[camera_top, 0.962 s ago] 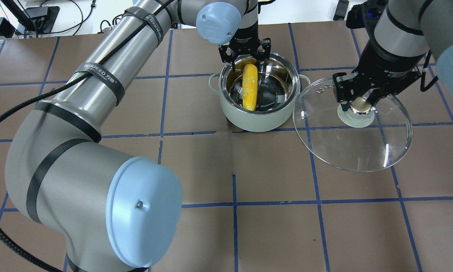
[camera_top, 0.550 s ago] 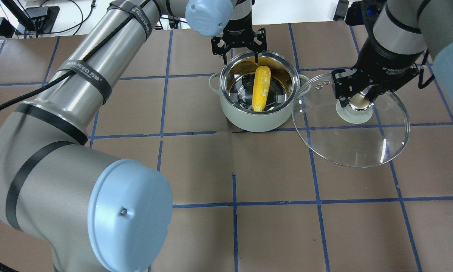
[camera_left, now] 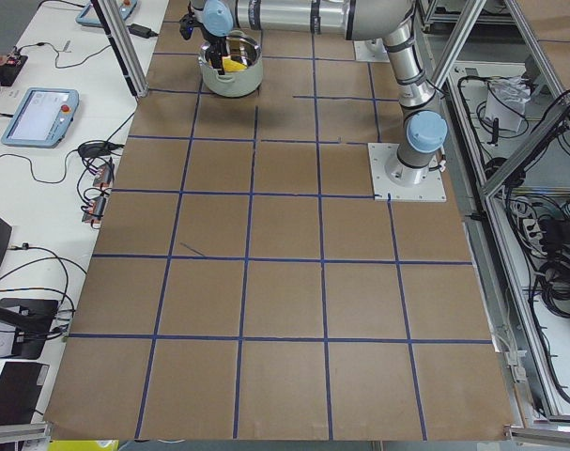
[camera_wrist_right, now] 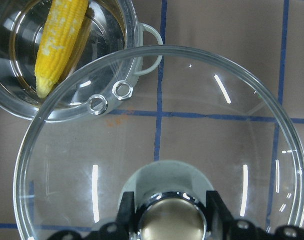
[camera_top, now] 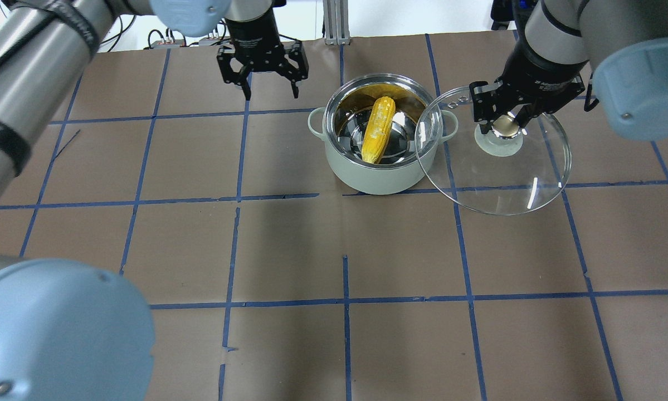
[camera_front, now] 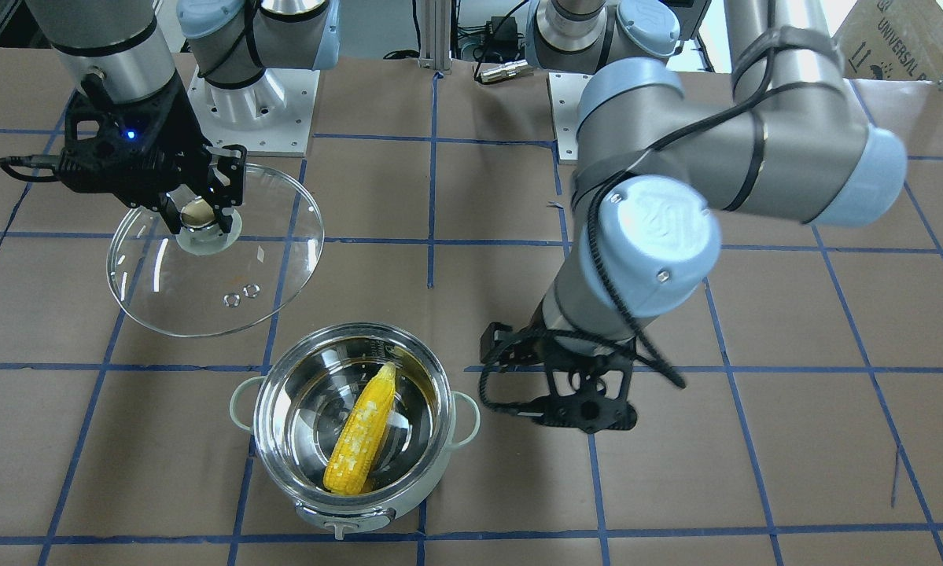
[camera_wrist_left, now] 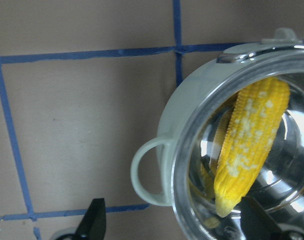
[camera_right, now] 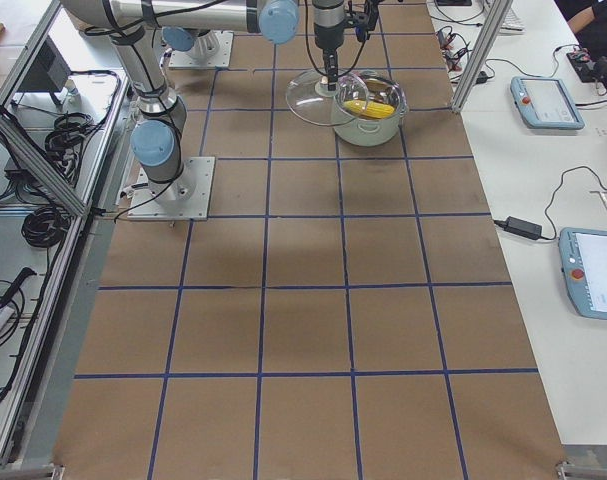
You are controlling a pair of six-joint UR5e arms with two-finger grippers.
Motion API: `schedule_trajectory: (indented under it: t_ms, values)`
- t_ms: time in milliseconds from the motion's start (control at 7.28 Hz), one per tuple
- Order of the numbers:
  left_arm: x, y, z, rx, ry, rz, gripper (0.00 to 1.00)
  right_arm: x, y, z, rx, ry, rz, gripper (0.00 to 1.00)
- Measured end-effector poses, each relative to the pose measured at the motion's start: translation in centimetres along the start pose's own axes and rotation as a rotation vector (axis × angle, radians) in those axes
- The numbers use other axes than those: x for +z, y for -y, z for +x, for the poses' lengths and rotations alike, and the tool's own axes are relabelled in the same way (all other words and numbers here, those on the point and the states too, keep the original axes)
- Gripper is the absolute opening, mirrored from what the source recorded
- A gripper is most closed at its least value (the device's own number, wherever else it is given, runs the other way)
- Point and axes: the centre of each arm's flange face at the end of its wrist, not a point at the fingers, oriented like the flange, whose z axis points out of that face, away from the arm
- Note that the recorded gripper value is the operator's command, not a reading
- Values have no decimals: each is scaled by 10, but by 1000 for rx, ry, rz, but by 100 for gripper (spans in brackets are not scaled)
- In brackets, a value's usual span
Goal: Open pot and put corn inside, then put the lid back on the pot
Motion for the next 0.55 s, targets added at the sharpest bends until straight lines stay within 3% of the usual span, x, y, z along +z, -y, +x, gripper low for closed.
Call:
schedule_trajectory:
  t_ms: [275, 550]
  values:
    - [-26, -84, -59, -40, 56, -3, 100, 17, 36, -6, -5, 2, 13, 17]
    - [-62, -151, -76, -61, 78, 49, 100, 27, 76, -24, -11, -5, 17, 17]
